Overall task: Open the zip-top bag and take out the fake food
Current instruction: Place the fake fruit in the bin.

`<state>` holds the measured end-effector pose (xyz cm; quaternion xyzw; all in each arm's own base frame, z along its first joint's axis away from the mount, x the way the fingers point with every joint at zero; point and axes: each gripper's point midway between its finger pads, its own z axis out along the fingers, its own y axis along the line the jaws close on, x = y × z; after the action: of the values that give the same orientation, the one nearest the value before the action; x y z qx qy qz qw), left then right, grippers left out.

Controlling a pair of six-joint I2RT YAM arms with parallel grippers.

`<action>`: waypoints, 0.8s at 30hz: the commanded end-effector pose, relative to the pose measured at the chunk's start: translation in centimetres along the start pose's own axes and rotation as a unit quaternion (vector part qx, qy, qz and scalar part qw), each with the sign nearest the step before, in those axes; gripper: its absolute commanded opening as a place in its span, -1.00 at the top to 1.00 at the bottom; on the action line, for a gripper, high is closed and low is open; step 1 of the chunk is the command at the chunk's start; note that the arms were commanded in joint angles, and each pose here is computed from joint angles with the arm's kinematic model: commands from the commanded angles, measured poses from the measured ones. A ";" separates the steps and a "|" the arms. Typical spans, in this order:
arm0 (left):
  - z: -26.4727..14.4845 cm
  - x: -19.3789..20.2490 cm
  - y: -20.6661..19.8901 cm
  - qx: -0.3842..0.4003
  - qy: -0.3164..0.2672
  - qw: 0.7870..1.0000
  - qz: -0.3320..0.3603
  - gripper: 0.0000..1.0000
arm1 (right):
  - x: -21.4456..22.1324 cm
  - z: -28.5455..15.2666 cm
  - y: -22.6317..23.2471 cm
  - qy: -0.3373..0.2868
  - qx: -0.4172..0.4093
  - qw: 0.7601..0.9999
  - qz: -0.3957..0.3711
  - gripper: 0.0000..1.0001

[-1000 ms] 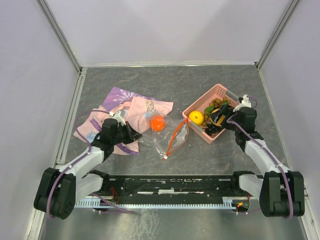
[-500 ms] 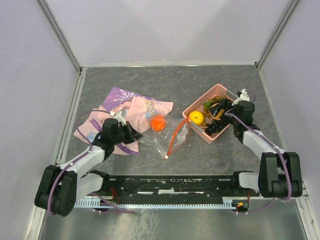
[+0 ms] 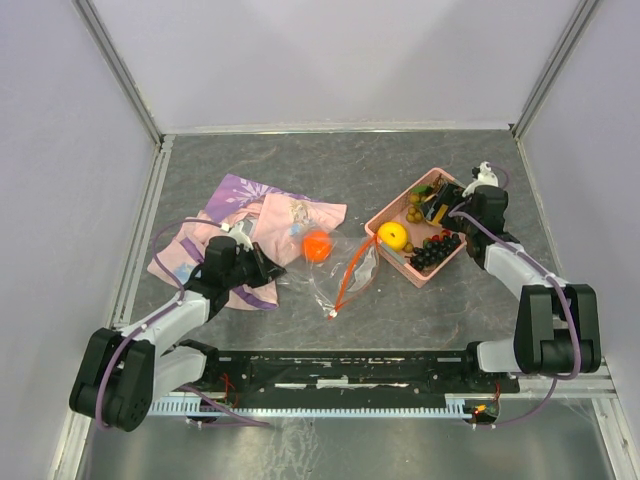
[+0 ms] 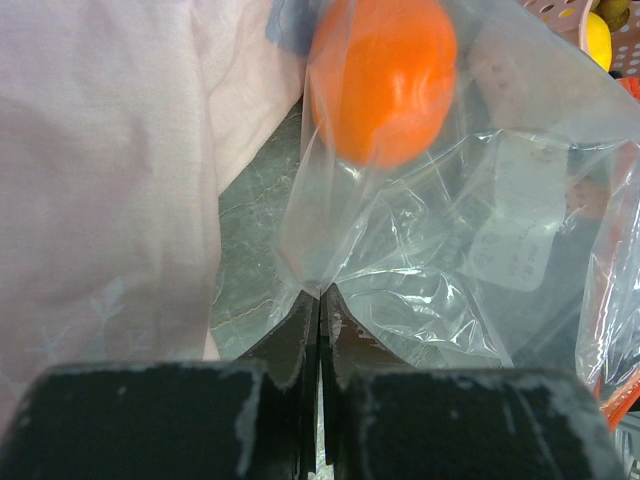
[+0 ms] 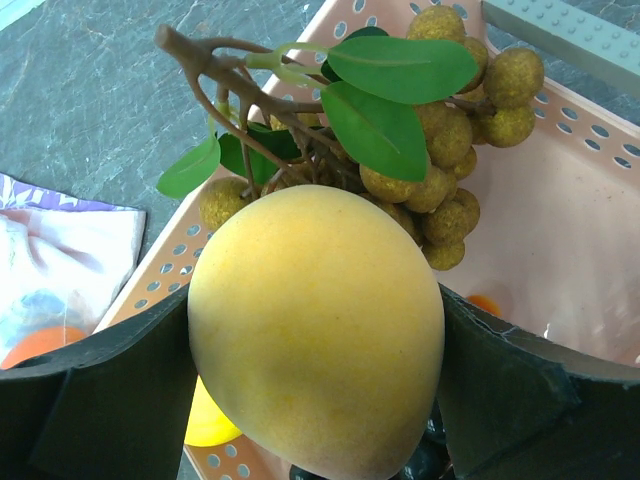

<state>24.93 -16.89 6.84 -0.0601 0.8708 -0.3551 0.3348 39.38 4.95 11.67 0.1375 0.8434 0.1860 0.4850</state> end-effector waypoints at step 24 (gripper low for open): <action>0.2 -1.1 -1.3 0.028 -0.013 1.000 0.001 0.95 | -2.6 -6.1 3.9 -0.051 -0.045 0.996 -0.053 -0.98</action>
<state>24.99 -17.01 6.82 -0.0585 0.8700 -0.3579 0.3341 36.13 5.81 16.74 0.0962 0.8257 0.1847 0.5242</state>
